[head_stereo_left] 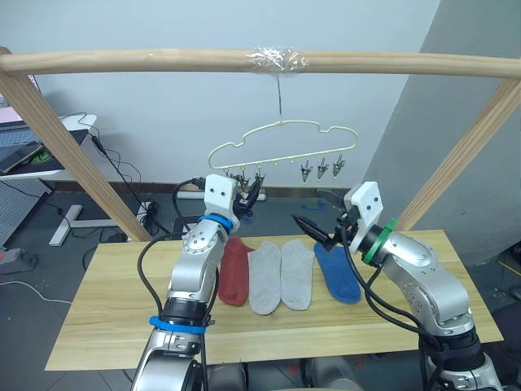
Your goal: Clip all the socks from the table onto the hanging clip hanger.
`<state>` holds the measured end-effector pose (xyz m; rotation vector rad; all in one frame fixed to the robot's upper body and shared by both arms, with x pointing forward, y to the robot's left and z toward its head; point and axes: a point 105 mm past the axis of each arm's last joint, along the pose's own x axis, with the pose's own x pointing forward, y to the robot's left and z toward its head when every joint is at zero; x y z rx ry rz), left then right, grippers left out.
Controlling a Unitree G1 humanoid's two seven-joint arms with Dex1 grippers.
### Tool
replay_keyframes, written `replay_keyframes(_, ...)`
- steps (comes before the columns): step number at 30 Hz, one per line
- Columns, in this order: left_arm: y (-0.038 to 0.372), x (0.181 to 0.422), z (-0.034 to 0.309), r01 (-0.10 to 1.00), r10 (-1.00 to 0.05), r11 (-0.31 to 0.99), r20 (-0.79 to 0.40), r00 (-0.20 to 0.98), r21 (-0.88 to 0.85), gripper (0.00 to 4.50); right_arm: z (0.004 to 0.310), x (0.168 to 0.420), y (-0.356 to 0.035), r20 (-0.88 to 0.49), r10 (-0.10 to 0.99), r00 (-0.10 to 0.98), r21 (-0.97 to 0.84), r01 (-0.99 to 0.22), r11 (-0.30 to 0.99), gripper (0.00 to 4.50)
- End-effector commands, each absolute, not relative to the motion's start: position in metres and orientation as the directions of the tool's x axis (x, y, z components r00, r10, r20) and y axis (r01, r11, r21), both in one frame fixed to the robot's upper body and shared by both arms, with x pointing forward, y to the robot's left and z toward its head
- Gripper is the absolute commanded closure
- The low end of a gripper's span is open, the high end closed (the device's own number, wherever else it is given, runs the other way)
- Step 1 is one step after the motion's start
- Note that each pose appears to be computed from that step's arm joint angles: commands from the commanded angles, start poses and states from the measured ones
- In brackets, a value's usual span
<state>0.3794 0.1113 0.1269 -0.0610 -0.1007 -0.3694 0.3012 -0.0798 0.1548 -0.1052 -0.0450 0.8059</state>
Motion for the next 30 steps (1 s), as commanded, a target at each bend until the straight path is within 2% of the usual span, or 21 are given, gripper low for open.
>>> replay_keyframes(1, 0.1148, 0.3818, 0.1446, 0.356, -0.35, 0.934, 0.17, 0.921, -0.008, 1.81, 0.1695, 0.2968, -0.0786, 0.052, 0.729, 0.683, -0.145, -0.717, 0.682, 0.0)
replay_keyframes(13, 0.1199, 0.3797, 0.1428, 0.339, -0.333, 0.941, 0.167, 0.928, -0.009, 1.81, 0.1689, 0.2968, -0.0784, 0.052, 0.73, 0.681, -0.145, -0.718, 0.681, 0.0)
replay_keyframes(16, 0.1207, 0.3798, 0.1433, 0.334, -0.329, 0.943, 0.169, 0.929, -0.004, 2.32, 0.1688, 0.2971, -0.0783, 0.051, 0.73, 0.681, -0.145, -0.718, 0.68, 0.0)
replay_keyframes(30, 0.1215, 0.3814, 0.1452, 0.326, -0.321, 0.945, 0.176, 0.931, -0.001, 2.32, 0.1681, 0.2965, -0.0783, 0.05, 0.73, 0.682, -0.143, -0.718, 0.681, 0.0)
